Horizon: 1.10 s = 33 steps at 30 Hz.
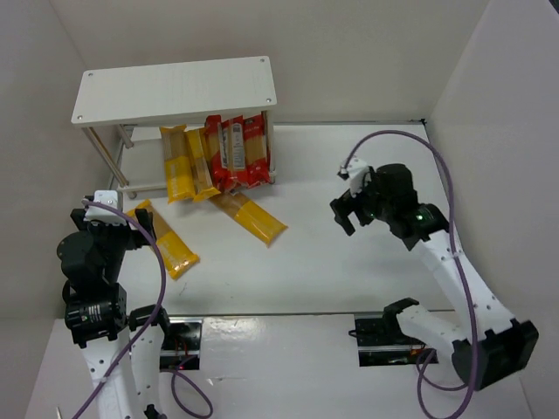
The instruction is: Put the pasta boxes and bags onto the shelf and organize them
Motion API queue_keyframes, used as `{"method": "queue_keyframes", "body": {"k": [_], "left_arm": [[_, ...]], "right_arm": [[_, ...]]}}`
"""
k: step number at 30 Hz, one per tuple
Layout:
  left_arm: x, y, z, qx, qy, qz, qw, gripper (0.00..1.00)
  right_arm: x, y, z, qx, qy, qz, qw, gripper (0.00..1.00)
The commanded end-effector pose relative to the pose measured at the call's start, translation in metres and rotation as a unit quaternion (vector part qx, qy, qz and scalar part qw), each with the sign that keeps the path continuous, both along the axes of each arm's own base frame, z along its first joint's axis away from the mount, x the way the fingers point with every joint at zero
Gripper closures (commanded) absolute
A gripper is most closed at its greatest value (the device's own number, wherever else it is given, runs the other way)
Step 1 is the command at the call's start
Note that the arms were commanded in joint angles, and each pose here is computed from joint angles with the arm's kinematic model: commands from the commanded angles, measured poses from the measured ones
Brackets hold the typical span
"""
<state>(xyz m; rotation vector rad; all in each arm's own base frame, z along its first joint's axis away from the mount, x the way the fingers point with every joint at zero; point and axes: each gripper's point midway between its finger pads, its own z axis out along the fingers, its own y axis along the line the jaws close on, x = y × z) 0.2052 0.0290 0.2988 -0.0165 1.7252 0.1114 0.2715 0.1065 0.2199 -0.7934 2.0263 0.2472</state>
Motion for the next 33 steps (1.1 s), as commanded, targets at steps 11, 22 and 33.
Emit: {"method": "queue_keyframes", "body": {"k": [11,22,33], "left_arm": [[0.005,0.017,0.001,0.004,0.002,0.032,0.999,0.0],[0.001,0.032,0.001,0.007,0.002,0.066,0.998,0.0],[0.0,0.042,-0.001,0.005,0.006,0.086,0.996,0.0]], "right_arm": [[-0.014,0.143,-0.05,-0.036,0.026,0.165,0.985,0.0],[0.028,0.221,-0.081,-0.011,-0.037,0.17,0.985,0.0],[0.054,0.271,-0.118,0.008,-0.044,0.124,0.991,0.0]]}}
